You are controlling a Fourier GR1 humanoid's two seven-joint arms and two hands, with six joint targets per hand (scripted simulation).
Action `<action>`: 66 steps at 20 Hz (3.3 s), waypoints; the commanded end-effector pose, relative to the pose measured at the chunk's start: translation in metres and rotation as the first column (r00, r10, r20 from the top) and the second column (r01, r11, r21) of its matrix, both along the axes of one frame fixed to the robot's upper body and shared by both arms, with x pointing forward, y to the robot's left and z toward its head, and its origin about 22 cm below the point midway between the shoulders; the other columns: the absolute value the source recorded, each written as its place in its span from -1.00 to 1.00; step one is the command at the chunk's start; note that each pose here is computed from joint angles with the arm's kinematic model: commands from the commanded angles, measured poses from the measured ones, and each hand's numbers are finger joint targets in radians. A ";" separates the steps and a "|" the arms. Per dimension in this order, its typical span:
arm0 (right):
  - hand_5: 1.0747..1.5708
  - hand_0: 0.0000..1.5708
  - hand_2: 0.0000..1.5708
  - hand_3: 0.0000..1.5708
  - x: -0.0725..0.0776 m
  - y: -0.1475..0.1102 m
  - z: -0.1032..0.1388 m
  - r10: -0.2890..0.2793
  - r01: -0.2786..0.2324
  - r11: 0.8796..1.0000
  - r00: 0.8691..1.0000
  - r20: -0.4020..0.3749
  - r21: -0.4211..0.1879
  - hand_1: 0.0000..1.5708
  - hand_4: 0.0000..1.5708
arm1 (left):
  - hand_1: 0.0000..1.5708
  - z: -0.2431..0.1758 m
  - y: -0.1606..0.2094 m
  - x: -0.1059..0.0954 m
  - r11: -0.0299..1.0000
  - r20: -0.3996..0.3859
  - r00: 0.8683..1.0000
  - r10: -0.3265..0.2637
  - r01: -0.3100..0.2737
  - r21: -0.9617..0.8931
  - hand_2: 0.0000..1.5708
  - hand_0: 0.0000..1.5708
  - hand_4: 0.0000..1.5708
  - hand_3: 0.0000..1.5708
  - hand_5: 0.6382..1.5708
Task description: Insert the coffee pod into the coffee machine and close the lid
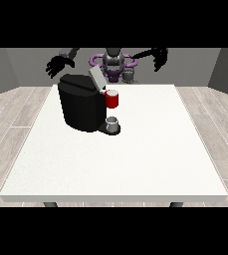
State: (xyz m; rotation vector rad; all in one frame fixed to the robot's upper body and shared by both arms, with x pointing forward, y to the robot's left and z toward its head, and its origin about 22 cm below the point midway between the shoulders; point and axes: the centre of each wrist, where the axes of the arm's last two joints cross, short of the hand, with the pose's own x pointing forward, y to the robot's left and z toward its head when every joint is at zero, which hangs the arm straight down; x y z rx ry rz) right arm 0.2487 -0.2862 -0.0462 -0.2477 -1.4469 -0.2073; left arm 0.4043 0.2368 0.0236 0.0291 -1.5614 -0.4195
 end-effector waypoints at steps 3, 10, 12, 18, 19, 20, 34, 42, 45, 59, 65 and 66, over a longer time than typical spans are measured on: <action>1.00 -1.00 -1.00 -1.00 0.003 0.015 0.017 0.105 -0.105 0.994 0.994 0.034 -0.013 -1.00 -0.56 | -1.00 -0.045 0.007 -0.031 0.987 -0.104 0.992 0.072 -0.086 -0.137 -1.00 -1.00 -1.00 -1.00 1.00; 1.00 -1.00 -1.00 -1.00 0.022 -0.003 0.061 0.229 -0.218 0.971 0.967 0.113 -0.104 -1.00 -0.95 | -1.00 -0.075 0.001 -0.061 0.970 -0.149 0.988 0.051 -0.084 -0.227 -1.00 -1.00 -0.93 -1.00 1.00; 1.00 -1.00 -1.00 -1.00 0.041 0.003 0.085 0.223 -0.217 0.975 0.965 0.141 -0.055 -1.00 -1.00 | -1.00 -0.068 0.011 -0.060 0.968 -0.124 0.991 0.039 -0.068 -0.241 -1.00 -1.00 -0.82 -1.00 1.00; 1.00 -1.00 -1.00 -1.00 0.056 0.033 0.105 0.344 -0.326 0.937 0.925 0.163 -0.125 -1.00 -1.00 | -1.00 -0.061 0.011 -0.069 0.966 -0.076 0.997 0.032 -0.050 -0.253 -1.00 -1.00 -0.74 -1.00 1.00; 1.00 -1.00 -1.00 -1.00 0.059 0.027 0.112 0.358 -0.336 0.930 0.918 0.168 -0.146 -1.00 -0.83 | -1.00 -0.060 0.000 -0.069 0.961 -0.096 0.995 0.033 -0.058 -0.270 -1.00 -1.00 -0.72 -1.00 1.00; 1.00 -1.00 -1.00 -1.00 0.052 0.030 0.093 0.349 -0.328 0.932 0.926 0.143 -0.154 -1.00 -0.70 | -1.00 -0.046 0.010 -0.066 0.965 -0.105 0.994 0.012 -0.039 -0.260 -1.00 -1.00 -0.86 -1.00 1.00; 1.00 -1.00 -1.00 -1.00 0.083 0.036 0.101 0.421 -0.407 0.907 0.891 0.169 -0.107 -1.00 -1.00 | -1.00 -0.025 0.016 -0.096 0.957 -0.011 0.995 0.101 -0.100 -0.270 -1.00 -1.00 -1.00 -1.00 1.00; 1.00 -1.00 -1.00 -1.00 0.100 0.060 0.107 0.440 -0.431 0.898 0.888 0.135 -0.090 -1.00 -1.00 | -1.00 -0.013 0.033 -0.107 0.959 -0.021 0.993 0.114 -0.116 -0.258 -1.00 -1.00 -1.00 -1.00 1.00; 1.00 -1.00 -1.00 -1.00 0.111 0.062 0.112 0.441 -0.424 0.897 0.882 0.170 -0.126 -1.00 -1.00 | -1.00 -0.012 0.046 -0.105 0.953 0.052 0.989 0.136 -0.116 -0.279 -1.00 -1.00 -1.00 -1.00 1.00; 1.00 -1.00 -1.00 -1.00 0.136 0.079 0.112 0.472 -0.436 0.877 0.860 0.195 -0.201 -1.00 -1.00 | -1.00 0.011 0.038 -0.095 0.961 0.094 0.989 0.111 -0.082 -0.264 -1.00 -1.00 -1.00 -1.00 1.00; 1.00 -1.00 -1.00 -1.00 0.137 0.073 0.103 0.479 -0.444 0.872 0.861 0.171 -0.207 -1.00 -1.00 | -1.00 0.006 0.015 -0.103 0.957 0.068 0.989 0.134 -0.112 -0.267 -1.00 -1.00 -1.00 -1.00 1.00; 1.00 -1.00 -1.00 -1.00 0.144 0.077 0.126 0.492 -0.462 0.866 0.855 0.164 -0.190 -1.00 -1.00 | -1.00 0.000 0.040 -0.103 0.959 0.060 0.989 0.137 -0.117 -0.259 -1.00 -1.00 -0.97 -1.00 1.00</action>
